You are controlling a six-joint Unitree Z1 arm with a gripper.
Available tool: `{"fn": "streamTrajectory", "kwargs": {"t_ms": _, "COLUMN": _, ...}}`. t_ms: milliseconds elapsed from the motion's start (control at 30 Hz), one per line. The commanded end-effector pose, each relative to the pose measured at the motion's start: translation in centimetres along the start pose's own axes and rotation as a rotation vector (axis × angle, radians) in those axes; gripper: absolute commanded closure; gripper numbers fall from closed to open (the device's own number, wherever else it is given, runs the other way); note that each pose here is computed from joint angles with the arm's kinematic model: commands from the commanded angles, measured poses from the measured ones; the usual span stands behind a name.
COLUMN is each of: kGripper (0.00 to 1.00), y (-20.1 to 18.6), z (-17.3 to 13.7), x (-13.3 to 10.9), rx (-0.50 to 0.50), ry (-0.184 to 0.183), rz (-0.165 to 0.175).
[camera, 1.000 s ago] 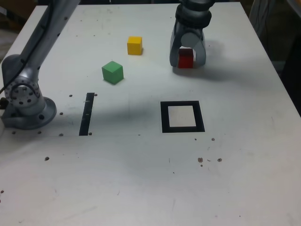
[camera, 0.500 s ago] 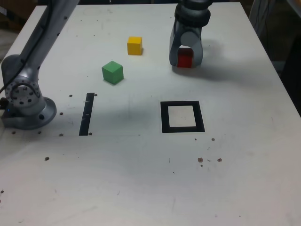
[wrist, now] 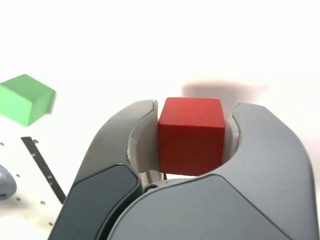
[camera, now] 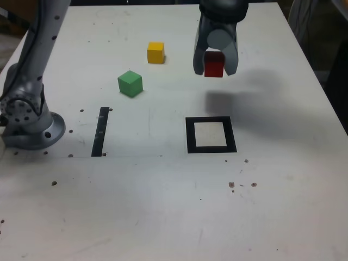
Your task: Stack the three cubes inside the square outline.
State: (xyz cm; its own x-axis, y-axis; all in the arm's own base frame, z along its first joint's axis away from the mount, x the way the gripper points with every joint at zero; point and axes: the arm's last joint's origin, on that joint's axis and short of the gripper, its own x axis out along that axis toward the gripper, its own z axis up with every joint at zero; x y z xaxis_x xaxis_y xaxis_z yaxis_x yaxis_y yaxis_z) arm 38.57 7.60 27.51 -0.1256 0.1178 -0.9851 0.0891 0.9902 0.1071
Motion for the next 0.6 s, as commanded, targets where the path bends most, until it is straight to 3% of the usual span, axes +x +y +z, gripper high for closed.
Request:
{"fn": "streamTrajectory", "kwargs": {"t_ms": 0, "kGripper": 0.85, "y": -2.3, "z": -0.2, "x": -0.1, "rx": 0.001, "ry": 0.01, "rz": -0.005}}
{"fn": "streamTrajectory", "kwargs": {"t_ms": 267, "kGripper": 0.84, "y": -8.6, "z": -0.2, "x": 1.2, "rx": -0.026, "ry": 0.05, "rz": 0.008}}
{"fn": "streamTrajectory", "kwargs": {"t_ms": 567, "kGripper": 0.84, "y": -11.2, "z": -1.2, "x": 2.5, "rx": -0.046, "ry": 0.027, "rz": -0.053}}
